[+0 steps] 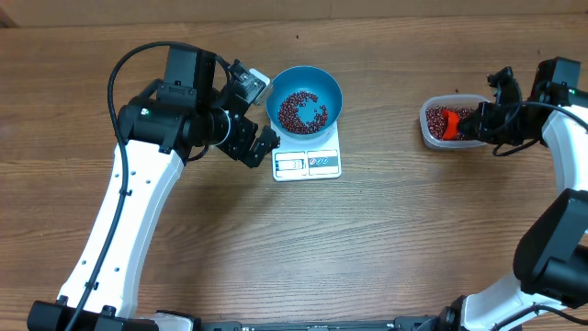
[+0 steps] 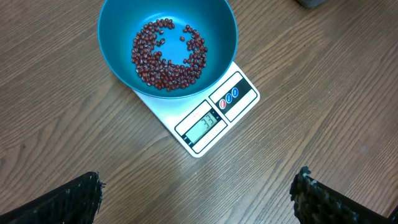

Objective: Scoop item into bowl and weigh 150g on scale
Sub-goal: 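Move the empty scoop with the right gripper back to the bean tub, then scoop red beans from the tub with the right gripper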

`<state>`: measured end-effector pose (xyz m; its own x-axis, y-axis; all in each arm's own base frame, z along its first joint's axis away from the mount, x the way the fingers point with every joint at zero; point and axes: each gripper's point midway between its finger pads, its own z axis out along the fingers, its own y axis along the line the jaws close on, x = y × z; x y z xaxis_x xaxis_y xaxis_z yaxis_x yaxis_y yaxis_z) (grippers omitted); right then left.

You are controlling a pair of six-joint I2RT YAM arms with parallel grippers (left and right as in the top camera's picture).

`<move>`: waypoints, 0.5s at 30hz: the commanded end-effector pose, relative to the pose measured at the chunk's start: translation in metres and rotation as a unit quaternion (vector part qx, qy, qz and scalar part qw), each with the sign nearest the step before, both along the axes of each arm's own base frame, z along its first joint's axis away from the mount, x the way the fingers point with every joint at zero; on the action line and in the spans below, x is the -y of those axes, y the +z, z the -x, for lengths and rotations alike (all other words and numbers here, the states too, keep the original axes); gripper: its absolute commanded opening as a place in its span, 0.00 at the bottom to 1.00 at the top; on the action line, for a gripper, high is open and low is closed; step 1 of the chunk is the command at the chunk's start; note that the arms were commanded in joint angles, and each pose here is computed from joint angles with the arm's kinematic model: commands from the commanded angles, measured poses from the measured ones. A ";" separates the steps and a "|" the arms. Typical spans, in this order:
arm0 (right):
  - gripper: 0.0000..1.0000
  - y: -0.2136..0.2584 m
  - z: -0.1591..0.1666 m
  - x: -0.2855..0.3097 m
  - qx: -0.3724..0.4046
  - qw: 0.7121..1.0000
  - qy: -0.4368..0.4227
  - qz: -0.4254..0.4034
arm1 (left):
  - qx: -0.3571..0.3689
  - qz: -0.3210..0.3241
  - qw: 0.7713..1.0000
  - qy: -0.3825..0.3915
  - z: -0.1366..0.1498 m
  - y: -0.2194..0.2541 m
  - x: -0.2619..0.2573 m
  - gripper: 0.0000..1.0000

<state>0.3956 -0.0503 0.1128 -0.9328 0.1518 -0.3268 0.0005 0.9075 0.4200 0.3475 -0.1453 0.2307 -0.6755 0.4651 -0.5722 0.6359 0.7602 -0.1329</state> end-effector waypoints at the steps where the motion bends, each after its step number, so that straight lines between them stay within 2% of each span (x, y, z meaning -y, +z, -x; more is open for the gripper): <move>1: 0.04 -0.005 0.003 -0.017 -0.007 0.999 0.013 -0.048 | 0.013 -0.004 1.000 -0.006 0.003 0.006 -0.003 0.99; 9: 0.04 -0.003 0.004 -0.009 -0.014 0.997 -0.020 -0.070 | 0.013 -0.004 1.000 -0.006 0.003 0.006 -0.003 0.99; 15: 0.04 0.016 0.004 0.012 0.018 0.987 -0.058 -0.147 | 0.013 -0.004 1.000 -0.006 0.003 0.006 -0.003 1.00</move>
